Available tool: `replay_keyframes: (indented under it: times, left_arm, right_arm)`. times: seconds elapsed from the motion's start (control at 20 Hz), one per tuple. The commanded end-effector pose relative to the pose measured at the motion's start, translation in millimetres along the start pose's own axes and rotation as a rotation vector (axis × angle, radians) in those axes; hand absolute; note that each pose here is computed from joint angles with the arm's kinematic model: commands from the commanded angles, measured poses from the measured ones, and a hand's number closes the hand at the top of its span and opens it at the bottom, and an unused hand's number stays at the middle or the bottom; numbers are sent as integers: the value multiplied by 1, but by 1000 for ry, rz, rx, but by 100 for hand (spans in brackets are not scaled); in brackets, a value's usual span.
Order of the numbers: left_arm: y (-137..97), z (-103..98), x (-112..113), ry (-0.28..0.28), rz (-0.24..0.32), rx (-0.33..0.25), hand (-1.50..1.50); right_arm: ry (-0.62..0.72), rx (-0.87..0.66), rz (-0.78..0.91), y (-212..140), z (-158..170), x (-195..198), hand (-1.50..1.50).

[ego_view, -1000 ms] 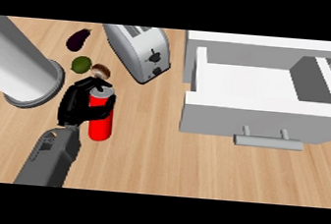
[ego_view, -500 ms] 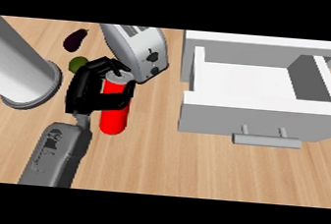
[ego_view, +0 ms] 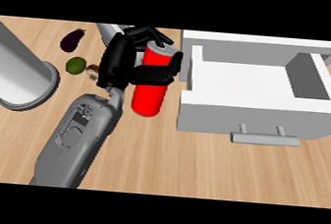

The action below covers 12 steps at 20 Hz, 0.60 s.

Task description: Pick up the can, place it into the drawer and close the drawer

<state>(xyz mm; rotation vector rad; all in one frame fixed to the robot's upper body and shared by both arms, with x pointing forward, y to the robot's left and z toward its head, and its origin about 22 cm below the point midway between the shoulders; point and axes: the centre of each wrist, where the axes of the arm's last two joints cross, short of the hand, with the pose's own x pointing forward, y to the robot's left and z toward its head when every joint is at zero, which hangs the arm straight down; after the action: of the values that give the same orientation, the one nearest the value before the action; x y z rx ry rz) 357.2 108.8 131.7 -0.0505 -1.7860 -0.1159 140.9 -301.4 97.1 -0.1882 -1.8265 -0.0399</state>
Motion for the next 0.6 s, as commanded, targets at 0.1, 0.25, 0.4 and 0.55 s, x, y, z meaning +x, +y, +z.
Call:
replay_keyframes:
  times: [0.1, 0.25, 0.4, 0.55]
  left_arm:
    - [-37, -34, 53, -46, -17, -43, 150]
    - [-57, -45, 67, -46, -33, -11, 150]
    - [-64, -59, 68, -31, -45, -13, 150]
    - [-85, -56, 72, -20, -45, -31, 150]
  right_arm:
    - [-3, 8, -1, 3, -4, 19, -150]
    - [-16, 18, -2, 7, -9, 7, -150]
    - [11, 18, 11, -8, -5, -1, -150]
    - [-8, 8, 3, -13, 4, 1, -150]
